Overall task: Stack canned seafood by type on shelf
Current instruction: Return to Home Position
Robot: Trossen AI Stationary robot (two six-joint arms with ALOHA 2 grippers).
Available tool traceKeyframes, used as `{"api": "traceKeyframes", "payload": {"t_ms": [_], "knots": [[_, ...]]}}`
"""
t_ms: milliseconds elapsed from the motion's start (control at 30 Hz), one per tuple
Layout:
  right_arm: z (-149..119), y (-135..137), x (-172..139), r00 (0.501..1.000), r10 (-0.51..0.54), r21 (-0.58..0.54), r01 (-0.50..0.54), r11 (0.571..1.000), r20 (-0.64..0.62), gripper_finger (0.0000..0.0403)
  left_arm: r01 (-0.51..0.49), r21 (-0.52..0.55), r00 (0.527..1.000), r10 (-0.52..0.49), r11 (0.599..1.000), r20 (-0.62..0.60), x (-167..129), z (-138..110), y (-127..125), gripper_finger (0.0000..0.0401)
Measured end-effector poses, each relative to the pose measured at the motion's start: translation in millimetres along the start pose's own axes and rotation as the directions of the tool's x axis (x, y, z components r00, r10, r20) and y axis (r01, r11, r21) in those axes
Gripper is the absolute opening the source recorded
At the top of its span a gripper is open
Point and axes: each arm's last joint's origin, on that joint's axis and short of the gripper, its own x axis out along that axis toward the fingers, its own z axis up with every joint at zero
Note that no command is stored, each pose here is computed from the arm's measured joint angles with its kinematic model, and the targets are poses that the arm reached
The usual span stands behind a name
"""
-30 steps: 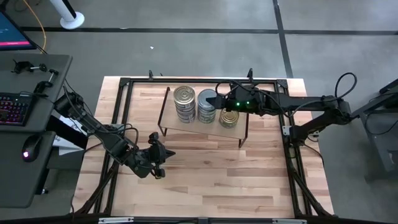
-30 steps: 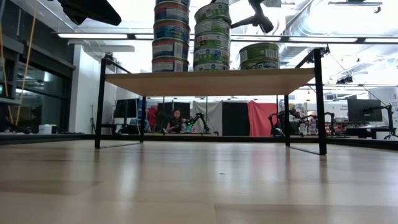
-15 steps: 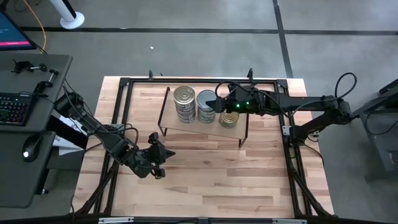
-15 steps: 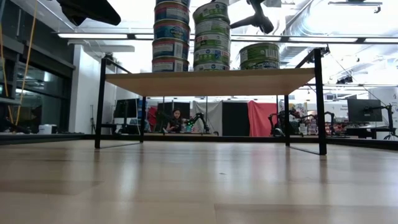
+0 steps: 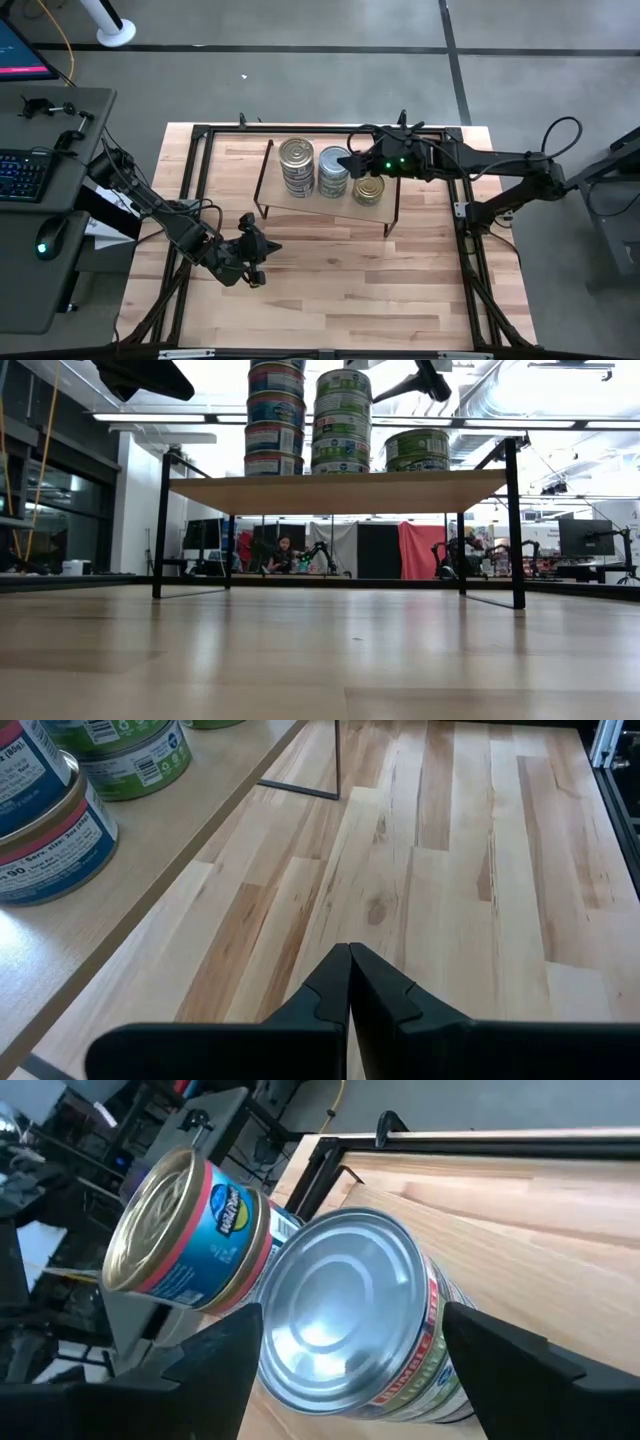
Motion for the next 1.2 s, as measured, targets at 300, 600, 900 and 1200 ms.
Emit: {"api": "traceKeyframes", "payload": {"t_ms": [300, 600, 900, 1200], "knots": [[8, -1, -27, 0.997, 0.073, -0.152, -0.078, 0.985, -0.037, 0.03, 0.236, -0.038, 0.972, -0.236, 0.971, 0.014, -37, 14, 12, 0.0], [-11, -20, -100, 0.975, 0.006, -0.194, -0.051, 0.98, -0.222, 0.03, 0.17, -0.045, 0.946, -0.15, 0.984, 0.289, -94, 41, 75, 0.0], [-69, -26, -126, 0.919, -0.235, -0.314, 0.132, 0.94, -0.315, 0.023, 0.277, -0.065, 0.939, -0.256, 0.959, 0.23, -40, 20, 85, 0.0], [-158, -33, -107, 0.838, -0.3, -0.32, 0.161, 0.934, -0.456, 0.0018, 0.341, -0.178, 0.911, -0.277, 0.923, 0.307, -17, -8, 86, 0.0]]}}
